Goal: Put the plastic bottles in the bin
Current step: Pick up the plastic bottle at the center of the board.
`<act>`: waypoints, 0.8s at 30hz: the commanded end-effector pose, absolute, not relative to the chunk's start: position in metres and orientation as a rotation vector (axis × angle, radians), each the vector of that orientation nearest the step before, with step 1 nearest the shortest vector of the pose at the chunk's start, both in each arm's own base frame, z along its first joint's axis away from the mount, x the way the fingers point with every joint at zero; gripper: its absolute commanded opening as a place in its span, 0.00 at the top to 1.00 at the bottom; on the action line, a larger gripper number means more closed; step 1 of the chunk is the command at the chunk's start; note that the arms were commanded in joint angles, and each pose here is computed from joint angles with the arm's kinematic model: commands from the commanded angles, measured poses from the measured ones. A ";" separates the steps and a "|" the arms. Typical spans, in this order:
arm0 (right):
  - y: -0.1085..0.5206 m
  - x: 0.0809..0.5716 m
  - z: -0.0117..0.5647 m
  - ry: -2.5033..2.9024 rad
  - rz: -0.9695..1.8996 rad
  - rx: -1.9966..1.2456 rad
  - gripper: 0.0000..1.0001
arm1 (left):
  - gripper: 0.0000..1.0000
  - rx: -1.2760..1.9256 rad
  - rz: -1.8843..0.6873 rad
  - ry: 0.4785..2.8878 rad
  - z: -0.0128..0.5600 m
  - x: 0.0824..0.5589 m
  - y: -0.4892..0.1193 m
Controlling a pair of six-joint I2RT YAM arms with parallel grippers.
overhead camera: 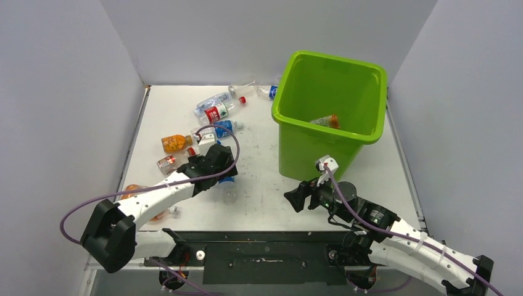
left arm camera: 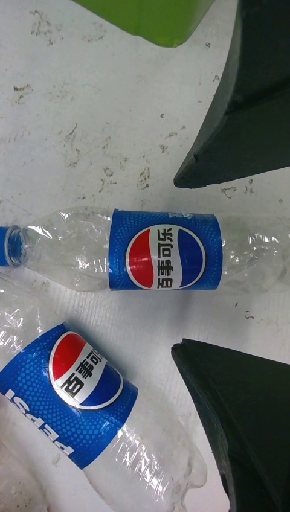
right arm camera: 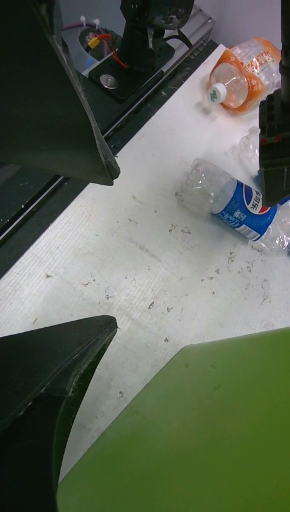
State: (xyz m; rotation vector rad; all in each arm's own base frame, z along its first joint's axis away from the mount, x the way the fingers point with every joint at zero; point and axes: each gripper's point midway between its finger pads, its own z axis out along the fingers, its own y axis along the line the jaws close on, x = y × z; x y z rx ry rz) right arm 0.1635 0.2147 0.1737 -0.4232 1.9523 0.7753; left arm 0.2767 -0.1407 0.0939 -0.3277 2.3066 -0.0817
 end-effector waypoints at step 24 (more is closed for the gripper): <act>0.268 0.118 0.239 1.804 1.110 -0.652 0.14 | 0.43 -0.363 -0.203 2.428 0.038 0.262 -0.163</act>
